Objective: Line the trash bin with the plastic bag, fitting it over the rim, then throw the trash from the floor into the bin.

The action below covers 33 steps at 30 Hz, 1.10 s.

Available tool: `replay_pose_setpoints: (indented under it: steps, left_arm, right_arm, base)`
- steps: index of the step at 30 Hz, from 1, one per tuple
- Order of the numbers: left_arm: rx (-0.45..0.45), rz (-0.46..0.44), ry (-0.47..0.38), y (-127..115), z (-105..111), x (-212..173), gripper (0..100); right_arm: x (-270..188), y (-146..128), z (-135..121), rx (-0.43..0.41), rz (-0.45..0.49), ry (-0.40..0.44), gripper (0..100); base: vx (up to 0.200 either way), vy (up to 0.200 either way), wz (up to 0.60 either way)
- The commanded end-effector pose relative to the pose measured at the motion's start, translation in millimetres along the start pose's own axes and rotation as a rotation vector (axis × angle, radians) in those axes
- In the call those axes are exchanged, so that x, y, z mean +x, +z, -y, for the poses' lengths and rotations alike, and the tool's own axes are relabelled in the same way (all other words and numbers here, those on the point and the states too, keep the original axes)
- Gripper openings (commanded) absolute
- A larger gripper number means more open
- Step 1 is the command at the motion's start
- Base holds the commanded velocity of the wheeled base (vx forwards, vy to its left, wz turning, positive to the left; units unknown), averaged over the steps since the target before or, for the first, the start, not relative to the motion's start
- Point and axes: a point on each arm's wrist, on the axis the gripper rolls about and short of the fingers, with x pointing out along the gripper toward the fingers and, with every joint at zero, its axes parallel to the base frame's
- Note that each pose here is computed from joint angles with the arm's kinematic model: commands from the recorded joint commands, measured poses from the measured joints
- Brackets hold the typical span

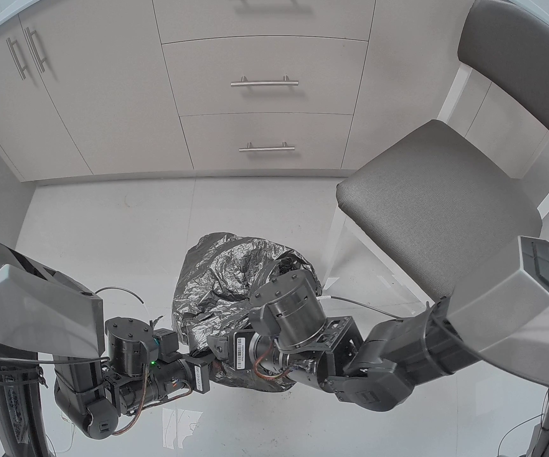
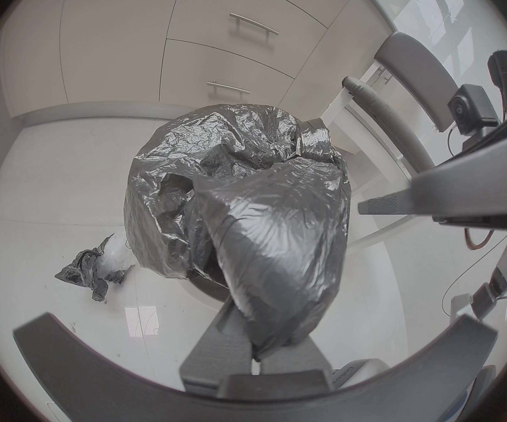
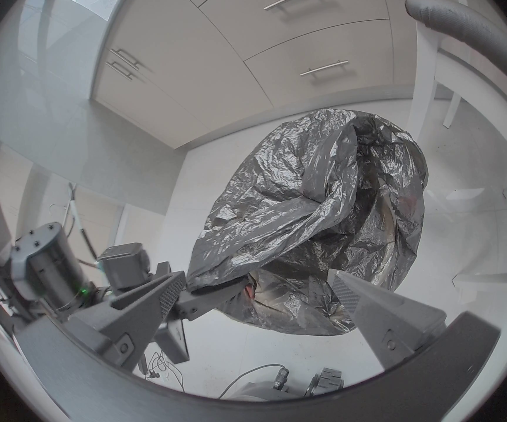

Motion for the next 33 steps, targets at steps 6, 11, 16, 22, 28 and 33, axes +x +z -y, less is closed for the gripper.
replay_pose_setpoints:
  steps: [6,11,16,22,28,33]
  left_arm:
    - [-0.001,-0.001,0.001,-0.4,-0.2,0.3,0]
    - [-0.002,0.000,0.000,0.0,0.0,-0.4,0]
    - [-0.001,-0.001,0.001,-0.3,-0.1,-0.6,0]
    - [-0.001,-0.003,0.001,-0.7,-0.2,-0.4,0]
    - [-0.001,-0.003,0.001,-0.6,-0.1,-0.9,0]
    - [-0.003,-0.003,0.003,-0.5,-0.1,-1.3,0]
  right_arm:
    - [28.4,-9.1,4.0,0.021,-0.017,-0.046,100]
    - [34.2,-1.2,7.4,0.032,-0.005,-0.057,100]
    - [45.5,3.9,8.7,0.042,0.019,-0.062,100]
    - [46.6,8.2,6.9,0.046,0.025,-0.074,100]
    - [45.5,11.2,6.9,0.051,0.033,-0.073,100]
    - [45.9,11.1,6.9,0.051,0.034,-0.074,0]
  base:
    - [0.000,0.000,0.00]
    - [0.000,0.000,0.00]
    - [0.000,0.000,0.00]
    - [0.000,0.000,0.00]
    - [0.000,0.000,0.00]
    - [0.000,0.000,0.00]
